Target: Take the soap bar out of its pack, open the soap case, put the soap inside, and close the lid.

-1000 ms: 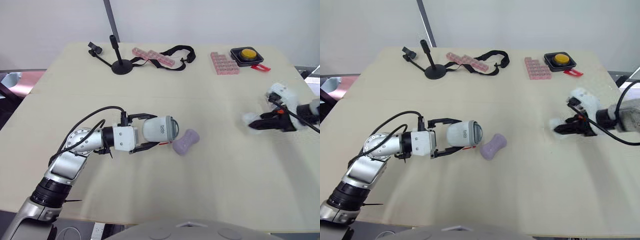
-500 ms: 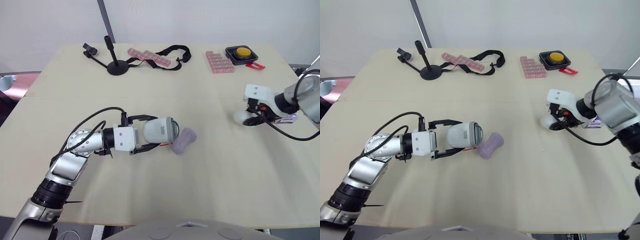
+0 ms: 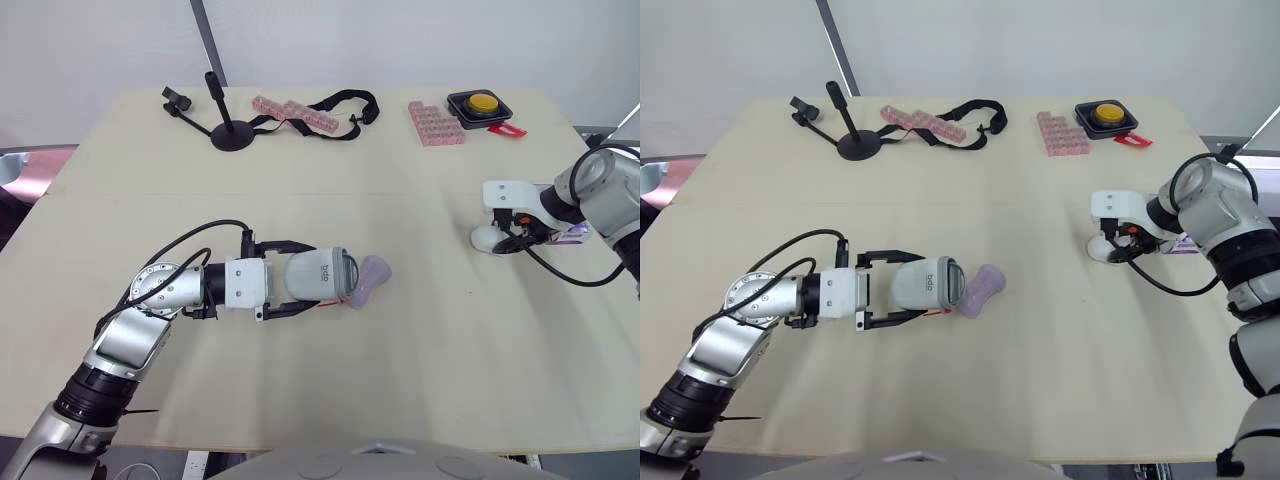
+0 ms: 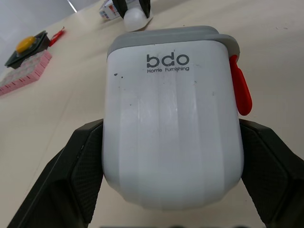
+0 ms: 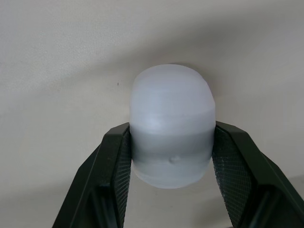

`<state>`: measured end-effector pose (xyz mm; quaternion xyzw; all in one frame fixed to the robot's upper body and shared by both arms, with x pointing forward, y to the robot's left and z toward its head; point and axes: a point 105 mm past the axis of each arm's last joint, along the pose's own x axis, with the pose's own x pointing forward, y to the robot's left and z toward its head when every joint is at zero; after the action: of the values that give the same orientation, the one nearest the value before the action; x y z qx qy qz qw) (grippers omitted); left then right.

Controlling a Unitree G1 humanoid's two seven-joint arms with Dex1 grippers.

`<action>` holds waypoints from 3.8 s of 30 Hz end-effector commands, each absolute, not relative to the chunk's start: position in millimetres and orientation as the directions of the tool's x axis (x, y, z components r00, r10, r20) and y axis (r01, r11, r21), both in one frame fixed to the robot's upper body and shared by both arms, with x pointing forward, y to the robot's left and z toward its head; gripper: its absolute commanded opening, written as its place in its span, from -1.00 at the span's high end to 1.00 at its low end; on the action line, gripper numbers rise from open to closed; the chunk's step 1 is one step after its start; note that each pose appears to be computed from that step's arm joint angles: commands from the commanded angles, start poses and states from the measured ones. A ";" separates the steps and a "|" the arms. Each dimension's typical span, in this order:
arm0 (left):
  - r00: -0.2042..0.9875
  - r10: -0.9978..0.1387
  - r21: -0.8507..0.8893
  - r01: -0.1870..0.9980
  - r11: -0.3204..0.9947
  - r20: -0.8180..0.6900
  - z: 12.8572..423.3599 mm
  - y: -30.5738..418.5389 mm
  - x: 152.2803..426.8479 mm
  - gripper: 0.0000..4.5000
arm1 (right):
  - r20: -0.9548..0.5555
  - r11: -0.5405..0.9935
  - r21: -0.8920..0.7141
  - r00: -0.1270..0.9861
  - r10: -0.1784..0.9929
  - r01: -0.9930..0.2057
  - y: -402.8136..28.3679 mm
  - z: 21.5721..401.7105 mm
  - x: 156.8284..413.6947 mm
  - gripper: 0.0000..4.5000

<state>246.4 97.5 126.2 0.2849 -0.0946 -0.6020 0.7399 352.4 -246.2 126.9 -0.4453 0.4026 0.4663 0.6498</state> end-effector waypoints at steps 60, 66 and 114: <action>0.303 -0.910 0.401 0.899 0.175 -0.283 129.1 127.9 254.6 -0.55 | -0.080 0.011 -0.246 0.032 0.996 -0.969 -141.2 111.9 218.7 -0.98; 0.281 -0.880 0.441 0.893 0.094 -0.382 130.7 137.4 260.8 -0.55 | -0.084 0.021 -0.256 0.044 0.996 -0.966 -141.5 106.1 223.6 -0.98; 0.175 -0.613 0.348 0.922 -0.173 -0.770 138.8 148.2 282.7 -0.55 | -0.058 0.097 -0.220 0.112 0.992 -0.971 -141.8 106.7 239.3 -0.98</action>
<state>279.1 137.3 128.6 0.4428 0.1756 -0.6348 0.6083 238.9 -140.6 98.8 -0.0967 -0.0393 0.6630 0.7413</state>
